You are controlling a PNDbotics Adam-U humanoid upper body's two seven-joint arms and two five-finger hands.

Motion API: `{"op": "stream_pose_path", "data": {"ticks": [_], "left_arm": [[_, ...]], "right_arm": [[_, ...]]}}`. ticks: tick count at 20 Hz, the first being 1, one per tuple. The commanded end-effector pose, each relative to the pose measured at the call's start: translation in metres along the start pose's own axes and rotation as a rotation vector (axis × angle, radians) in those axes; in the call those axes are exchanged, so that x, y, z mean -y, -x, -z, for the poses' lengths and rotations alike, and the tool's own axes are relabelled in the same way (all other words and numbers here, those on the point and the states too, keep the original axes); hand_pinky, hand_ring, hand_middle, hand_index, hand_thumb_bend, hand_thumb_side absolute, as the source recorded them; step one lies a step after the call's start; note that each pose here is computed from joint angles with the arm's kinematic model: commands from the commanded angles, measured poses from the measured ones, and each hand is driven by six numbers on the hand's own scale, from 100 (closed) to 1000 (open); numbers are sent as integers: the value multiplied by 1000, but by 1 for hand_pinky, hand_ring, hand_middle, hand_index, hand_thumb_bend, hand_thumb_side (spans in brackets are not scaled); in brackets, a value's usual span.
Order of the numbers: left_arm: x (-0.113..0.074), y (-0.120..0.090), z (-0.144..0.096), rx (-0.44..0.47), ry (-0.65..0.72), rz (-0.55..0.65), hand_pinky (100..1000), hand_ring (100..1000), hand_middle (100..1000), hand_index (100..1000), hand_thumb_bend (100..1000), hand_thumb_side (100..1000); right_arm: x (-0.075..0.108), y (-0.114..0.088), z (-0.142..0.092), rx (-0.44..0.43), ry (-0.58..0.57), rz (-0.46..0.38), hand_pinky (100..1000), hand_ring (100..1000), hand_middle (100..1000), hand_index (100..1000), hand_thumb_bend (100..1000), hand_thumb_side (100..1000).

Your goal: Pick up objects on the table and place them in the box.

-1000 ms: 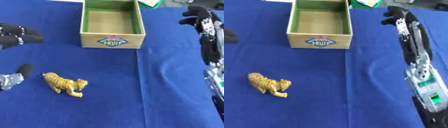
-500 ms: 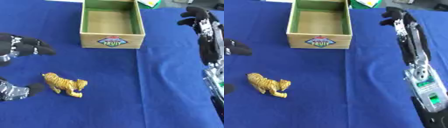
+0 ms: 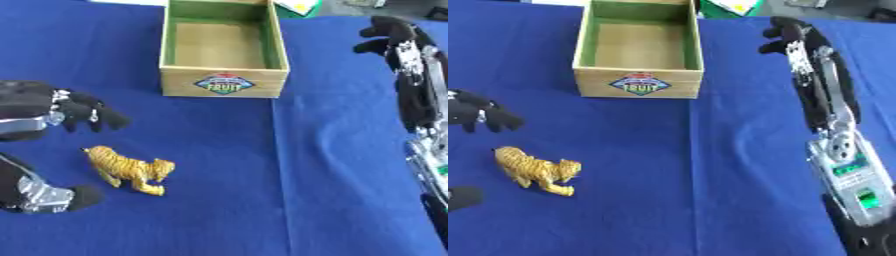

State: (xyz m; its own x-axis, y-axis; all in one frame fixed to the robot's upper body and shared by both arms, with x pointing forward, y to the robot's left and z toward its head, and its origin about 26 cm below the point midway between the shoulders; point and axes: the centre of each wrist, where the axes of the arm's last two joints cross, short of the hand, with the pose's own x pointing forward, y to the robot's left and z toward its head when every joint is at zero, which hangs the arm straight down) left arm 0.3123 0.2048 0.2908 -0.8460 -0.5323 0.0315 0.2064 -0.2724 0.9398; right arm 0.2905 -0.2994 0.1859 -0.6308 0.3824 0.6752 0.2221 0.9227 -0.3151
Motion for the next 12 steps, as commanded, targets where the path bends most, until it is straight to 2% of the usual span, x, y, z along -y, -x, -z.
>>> {"op": "stream_pose_path", "data": {"ticks": [1, 5, 12], "left_arm": [[-2, 6, 5, -46, 1, -20, 684, 824, 804, 935, 480, 735], [5, 18, 16, -102, -7, -60, 725, 880, 853, 924, 487, 711], [20, 38, 30, -144, 53, -91, 745, 899, 873, 933, 504, 699]], "right_arm": [[3, -6, 3, 25, -6, -6, 833, 656, 678, 817, 100, 894], [2, -6, 2, 23, -9, -4, 833, 652, 676, 817, 100, 895], [2, -6, 1, 19, -10, -1, 835, 649, 671, 817, 100, 892]]}}
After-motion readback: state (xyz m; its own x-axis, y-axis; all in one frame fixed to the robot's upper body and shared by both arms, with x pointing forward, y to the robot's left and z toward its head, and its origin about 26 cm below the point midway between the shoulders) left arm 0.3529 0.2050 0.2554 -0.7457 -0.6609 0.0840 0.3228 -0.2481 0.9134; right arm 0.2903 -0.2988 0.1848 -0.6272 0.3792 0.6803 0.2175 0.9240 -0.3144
